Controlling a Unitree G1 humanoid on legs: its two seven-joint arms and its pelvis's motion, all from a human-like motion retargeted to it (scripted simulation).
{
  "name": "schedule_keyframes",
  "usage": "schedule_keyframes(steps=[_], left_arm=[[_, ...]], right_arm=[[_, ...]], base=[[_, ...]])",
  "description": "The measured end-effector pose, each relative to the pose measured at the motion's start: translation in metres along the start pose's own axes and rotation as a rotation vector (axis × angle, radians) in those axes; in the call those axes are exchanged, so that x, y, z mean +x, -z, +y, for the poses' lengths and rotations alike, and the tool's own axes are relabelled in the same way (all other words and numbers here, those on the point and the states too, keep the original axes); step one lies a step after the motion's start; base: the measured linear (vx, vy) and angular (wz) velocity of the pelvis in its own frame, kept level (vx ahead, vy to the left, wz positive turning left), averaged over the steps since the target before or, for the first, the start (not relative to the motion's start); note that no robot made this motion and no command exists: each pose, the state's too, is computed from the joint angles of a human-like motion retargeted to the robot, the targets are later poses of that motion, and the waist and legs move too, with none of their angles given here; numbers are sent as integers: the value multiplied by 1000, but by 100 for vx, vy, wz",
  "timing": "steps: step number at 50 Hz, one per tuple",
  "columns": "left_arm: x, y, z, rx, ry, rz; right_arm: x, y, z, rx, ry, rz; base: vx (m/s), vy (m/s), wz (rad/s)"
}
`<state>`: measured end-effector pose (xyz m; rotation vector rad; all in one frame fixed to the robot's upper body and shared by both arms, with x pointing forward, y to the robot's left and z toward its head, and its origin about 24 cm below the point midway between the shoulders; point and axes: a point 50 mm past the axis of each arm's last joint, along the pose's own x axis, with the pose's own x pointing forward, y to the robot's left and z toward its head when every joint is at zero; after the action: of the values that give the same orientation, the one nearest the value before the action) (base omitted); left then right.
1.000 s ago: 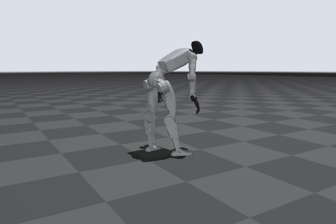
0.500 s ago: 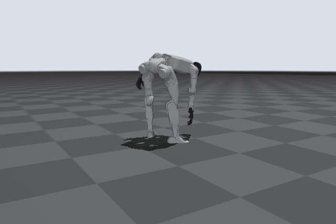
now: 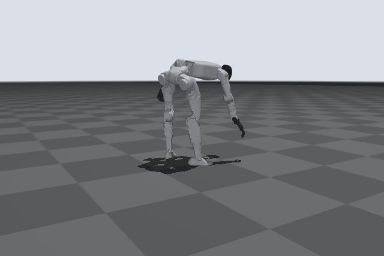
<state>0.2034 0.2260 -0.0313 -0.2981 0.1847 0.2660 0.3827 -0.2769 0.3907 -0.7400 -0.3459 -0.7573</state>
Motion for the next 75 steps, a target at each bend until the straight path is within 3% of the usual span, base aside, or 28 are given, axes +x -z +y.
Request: schedule_keyframes(steps=[4, 8, 10, 15, 20, 22, 25, 31, 37, 53, 75], left_arm=[[10, -7, -9, 21, 8, -34], [15, -9, -21, 94, 58, -43], [11, -10, -24, 66, 28, -53], [-5, -33, -11, 269, -31, -187], [-24, -70, 9, 423, -59, -339], [-27, -98, 19, 375, -115, -417], [-41, -130, 33, 517, -138, -523], [-62, -187, 47, 802, -121, -683], [-66, -226, 36, 955, 3, -773], [-57, -282, -18, 1230, 323, -879], [-73, -305, -31, 1315, 420, -858]], right_arm=[[-5, -10, 15, -39, -47, -58], [-39, -12, 79, -29, -319, -219], [-67, 5, 105, -243, -424, -385], [-131, 45, 125, -336, -528, -607], [-183, 83, 96, -270, -528, -679], [-190, 92, 76, -351, -505, -703], [-204, 98, 45, -374, -502, -749], [-214, 113, -17, -439, -528, -712], [-210, 121, -49, -450, -583, -615], [-200, 106, -73, -351, -654, -557], [-189, 88, -91, -419, -735, -562]], base=[[1, 0, -12], [3, -1, -64], [6, -2, -116], [12, -1, -103], [21, -2, -70], [22, -11, -29], [26, -2, -96], [28, 3, -121], [23, 10, -67], [7, 10, -9], [-1, 2, -8]])
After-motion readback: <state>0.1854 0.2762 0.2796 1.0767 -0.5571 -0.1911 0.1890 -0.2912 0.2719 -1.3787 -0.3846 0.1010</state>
